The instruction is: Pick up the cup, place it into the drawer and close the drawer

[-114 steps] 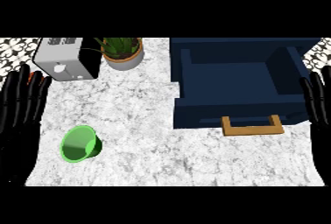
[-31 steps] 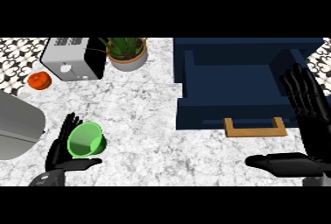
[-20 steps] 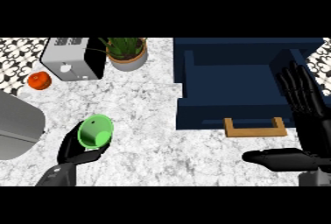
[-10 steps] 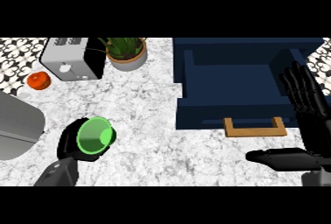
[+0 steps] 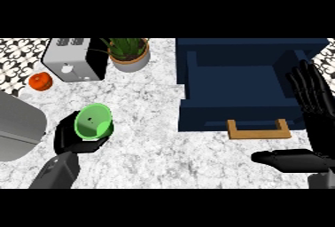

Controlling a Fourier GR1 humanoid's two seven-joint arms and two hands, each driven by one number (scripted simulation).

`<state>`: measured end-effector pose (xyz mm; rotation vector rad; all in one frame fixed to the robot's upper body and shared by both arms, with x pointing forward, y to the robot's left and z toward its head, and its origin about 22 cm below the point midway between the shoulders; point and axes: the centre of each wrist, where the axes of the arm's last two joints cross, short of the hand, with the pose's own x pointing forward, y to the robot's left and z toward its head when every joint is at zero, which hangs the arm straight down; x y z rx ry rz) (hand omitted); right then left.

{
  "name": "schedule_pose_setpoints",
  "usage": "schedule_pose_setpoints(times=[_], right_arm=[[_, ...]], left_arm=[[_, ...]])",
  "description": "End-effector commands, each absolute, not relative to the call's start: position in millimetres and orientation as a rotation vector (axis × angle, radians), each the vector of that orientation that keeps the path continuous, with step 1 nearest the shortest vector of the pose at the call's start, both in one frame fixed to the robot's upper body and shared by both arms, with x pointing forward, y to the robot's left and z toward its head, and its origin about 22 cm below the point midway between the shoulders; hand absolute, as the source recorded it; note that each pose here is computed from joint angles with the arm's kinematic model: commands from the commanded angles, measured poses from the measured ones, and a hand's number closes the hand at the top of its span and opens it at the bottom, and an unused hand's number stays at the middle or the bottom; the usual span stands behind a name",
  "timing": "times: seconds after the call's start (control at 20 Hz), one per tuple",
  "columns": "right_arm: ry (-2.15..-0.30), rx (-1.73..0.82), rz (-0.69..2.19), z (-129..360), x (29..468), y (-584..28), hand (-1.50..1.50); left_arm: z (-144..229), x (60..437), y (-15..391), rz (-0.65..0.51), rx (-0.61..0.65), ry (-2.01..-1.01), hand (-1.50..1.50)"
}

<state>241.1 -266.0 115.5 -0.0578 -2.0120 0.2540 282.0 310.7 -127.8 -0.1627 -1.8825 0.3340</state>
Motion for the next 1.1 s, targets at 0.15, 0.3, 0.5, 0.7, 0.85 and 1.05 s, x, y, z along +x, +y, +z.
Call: schedule_pose_setpoints(times=[0.15,0.3,0.5,0.7,0.85,1.05], right_arm=[[-2.002,-0.083,0.241,119,239,-284,-1.50],[-1.999,-0.063,0.237,110,234,-264,-1.50],[-2.004,-0.087,0.229,102,221,-293,-1.50],[-1.991,-0.106,0.233,119,236,-265,-1.50],[-1.993,-0.067,0.233,101,239,-271,-1.50],[-1.987,-0.087,0.201,110,230,-291,-1.50]], left_arm=[[-93,318,296,0.253,-0.327,-2.105,1.50],[-61,353,262,0.194,-0.387,-2.095,1.50],[-12,377,246,0.080,-0.357,-2.157,1.50],[28,385,200,0.021,-0.378,-2.159,1.50],[69,400,165,-0.008,-0.394,-2.183,1.50],[107,391,151,-0.087,-0.373,-2.158,1.50]])
